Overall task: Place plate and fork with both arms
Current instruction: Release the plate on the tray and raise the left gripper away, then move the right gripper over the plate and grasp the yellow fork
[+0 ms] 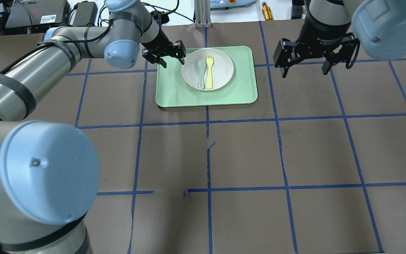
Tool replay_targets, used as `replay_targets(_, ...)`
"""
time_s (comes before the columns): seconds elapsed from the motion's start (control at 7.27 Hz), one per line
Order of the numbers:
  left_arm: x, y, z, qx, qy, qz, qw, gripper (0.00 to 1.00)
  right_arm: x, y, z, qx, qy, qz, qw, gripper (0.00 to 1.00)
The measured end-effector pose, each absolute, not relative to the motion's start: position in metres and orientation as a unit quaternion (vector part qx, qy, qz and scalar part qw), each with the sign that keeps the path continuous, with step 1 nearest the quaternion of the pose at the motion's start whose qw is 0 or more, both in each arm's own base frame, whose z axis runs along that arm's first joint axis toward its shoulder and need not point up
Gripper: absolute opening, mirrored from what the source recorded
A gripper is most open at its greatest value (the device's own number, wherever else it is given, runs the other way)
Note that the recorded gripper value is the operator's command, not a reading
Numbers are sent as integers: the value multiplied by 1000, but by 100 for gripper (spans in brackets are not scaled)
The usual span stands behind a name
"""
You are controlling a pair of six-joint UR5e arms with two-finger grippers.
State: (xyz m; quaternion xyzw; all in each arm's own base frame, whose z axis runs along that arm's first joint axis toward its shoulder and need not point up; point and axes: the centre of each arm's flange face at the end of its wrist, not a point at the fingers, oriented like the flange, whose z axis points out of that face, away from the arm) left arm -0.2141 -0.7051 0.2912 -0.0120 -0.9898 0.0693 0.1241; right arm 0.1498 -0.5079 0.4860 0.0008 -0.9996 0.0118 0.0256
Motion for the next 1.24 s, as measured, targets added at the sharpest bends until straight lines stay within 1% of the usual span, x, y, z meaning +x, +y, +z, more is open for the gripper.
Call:
replay_targets(0.28, -199, -641, 385, -7, -997, 45, 67, 100, 150, -508, 486, 1, -1000, 12, 26, 100)
replay_targets(0.55, -191, -575, 453, -8, -999, 29, 39, 100, 149, -508, 486, 1, -1000, 12, 26, 100)
replay_targets(0.69, -187, -546, 468, -8, -999, 30, 29, 100, 149, -508, 484, 1, -1000, 11, 29, 100)
replay_targets(0.83, -184, -524, 470, -8, -999, 28, 25, 100, 149, -508, 481, 2, -999, 14, 31, 100)
replay_targets(0.96, -183, -512, 469, -8, -999, 26, 23, 100, 150, -513, 479, 3, -999, 30, 31, 100)
replay_targets(1.1, -182, -507, 468, -8, -999, 24, 21, 100, 155, -528, 474, 9, -998, 45, 31, 100)
replay_targets(1.24, -182, -505, 467, -7, -999, 24, 20, 100, 167, -557, 466, 20, -998, 45, 31, 100)
